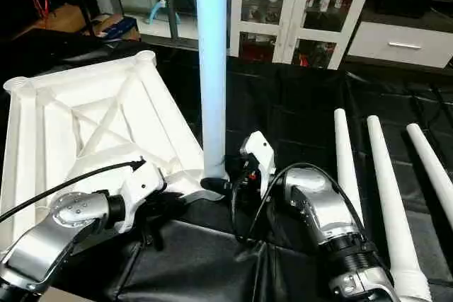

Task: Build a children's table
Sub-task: Rotate leg to tighten

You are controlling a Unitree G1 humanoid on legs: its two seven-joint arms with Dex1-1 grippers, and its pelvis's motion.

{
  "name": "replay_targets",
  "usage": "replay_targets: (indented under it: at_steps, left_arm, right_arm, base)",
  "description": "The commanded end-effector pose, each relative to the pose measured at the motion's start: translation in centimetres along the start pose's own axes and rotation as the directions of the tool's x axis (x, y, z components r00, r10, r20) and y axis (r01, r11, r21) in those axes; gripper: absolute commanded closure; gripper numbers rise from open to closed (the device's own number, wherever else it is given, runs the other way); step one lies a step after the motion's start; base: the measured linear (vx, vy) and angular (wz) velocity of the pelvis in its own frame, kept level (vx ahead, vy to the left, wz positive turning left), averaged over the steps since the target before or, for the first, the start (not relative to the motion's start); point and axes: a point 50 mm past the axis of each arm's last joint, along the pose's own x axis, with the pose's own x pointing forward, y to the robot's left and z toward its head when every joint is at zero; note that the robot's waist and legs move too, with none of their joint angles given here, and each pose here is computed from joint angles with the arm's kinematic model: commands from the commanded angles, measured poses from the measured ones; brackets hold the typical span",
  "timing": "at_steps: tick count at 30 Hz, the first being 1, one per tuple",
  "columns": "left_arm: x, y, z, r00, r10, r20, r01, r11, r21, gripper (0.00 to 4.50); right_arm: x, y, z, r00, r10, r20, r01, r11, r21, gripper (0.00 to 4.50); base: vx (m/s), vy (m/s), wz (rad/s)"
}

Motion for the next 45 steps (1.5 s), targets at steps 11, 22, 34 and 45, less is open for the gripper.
replay_targets:
  at_steps: [11, 22, 34, 45]
  left_arm:
    - [0.2, -0.8, 0.4, 0.998, -0.057, 0.011, 0.057, 0.998, 0.006, 4.50]
    - [4.3, 4.2, 1.8, 0.905, 0.426, -0.020, -0.424, 0.895, -0.137, 4.50]
    - [5.5, 4.1, 3.1, 0.920, 0.392, 0.005, -0.389, 0.916, -0.097, 4.50]
    - [1.3, 1.0, 0.9, 0.994, 0.065, 0.084, -0.065, 0.998, 0.003, 4.50]
  right_arm:
    - [0.4, -0.8, 0.2, 0.997, -0.074, 0.009, 0.075, 0.997, -0.021, 2.41]
    - [4.2, -2.8, -2.1, 0.732, -0.678, -0.064, 0.681, 0.727, 0.093, 2.56]
    - [7.3, -1.5, 1.1, 0.794, -0.588, 0.152, 0.557, 0.805, 0.205, 1.78]
    - [2.1, -1.3, 1.0, 0.984, -0.173, 0.040, 0.175, 0.983, -0.063, 0.80]
  base:
    - [0.000, 0.000, 0.00]
    - [0.000, 0.000, 0.00]
    - [0.000, 0.000, 0.00]
    - [0.000, 0.000, 0.00]
